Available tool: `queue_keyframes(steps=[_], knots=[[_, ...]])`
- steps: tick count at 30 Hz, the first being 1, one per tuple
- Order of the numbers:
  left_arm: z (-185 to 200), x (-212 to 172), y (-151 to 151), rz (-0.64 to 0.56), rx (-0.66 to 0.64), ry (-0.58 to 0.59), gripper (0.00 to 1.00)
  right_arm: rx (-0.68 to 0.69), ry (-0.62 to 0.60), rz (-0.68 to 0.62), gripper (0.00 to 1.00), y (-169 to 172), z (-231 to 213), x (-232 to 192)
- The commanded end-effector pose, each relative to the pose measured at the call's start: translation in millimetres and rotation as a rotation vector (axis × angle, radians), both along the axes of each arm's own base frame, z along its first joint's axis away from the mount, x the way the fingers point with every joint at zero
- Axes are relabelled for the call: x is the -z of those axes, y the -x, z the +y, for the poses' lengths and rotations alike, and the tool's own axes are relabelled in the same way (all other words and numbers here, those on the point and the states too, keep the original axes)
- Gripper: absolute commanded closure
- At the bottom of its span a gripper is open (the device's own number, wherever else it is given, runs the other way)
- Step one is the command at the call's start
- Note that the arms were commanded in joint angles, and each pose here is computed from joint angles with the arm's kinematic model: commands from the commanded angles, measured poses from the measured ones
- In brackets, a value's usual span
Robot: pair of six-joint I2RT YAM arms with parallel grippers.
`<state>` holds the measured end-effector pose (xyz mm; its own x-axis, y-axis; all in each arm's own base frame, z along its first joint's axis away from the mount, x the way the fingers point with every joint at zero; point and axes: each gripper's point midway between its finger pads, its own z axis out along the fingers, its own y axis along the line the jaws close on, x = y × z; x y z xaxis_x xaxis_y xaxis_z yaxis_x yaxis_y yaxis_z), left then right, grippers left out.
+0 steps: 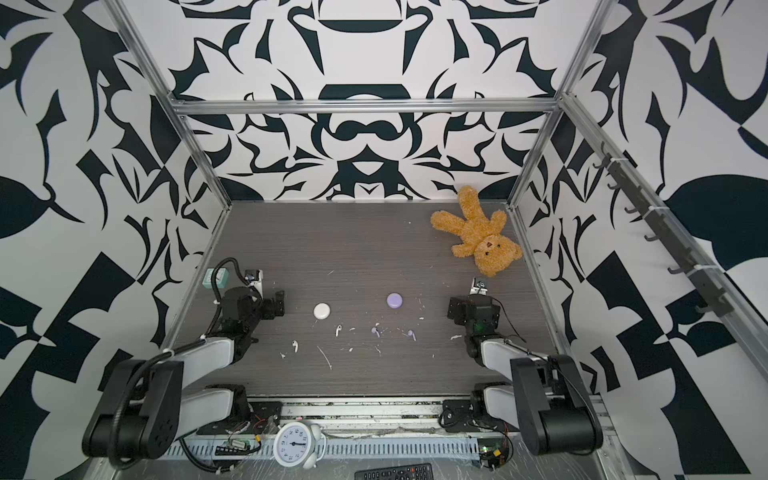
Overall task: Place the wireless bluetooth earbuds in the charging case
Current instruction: 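Raise both arms from rest and swing grippers toward the earbud cases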
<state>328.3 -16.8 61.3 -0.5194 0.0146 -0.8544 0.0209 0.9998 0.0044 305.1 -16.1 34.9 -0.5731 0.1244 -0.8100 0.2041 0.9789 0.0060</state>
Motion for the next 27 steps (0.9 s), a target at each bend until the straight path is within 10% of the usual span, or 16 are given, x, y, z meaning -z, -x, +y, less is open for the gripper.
queue_keyframes(steps=[1,27], knots=[[8.3,-26.8,-64.9,-0.207,-0.049,-0.006,0.01,-0.052,0.142,-0.240,0.00,-79.3,8.5,-46.2],[7.8,-26.8,-64.6,-0.208,-0.047,-0.005,0.01,-0.056,0.140,-0.241,0.01,-79.5,9.3,-46.2]])
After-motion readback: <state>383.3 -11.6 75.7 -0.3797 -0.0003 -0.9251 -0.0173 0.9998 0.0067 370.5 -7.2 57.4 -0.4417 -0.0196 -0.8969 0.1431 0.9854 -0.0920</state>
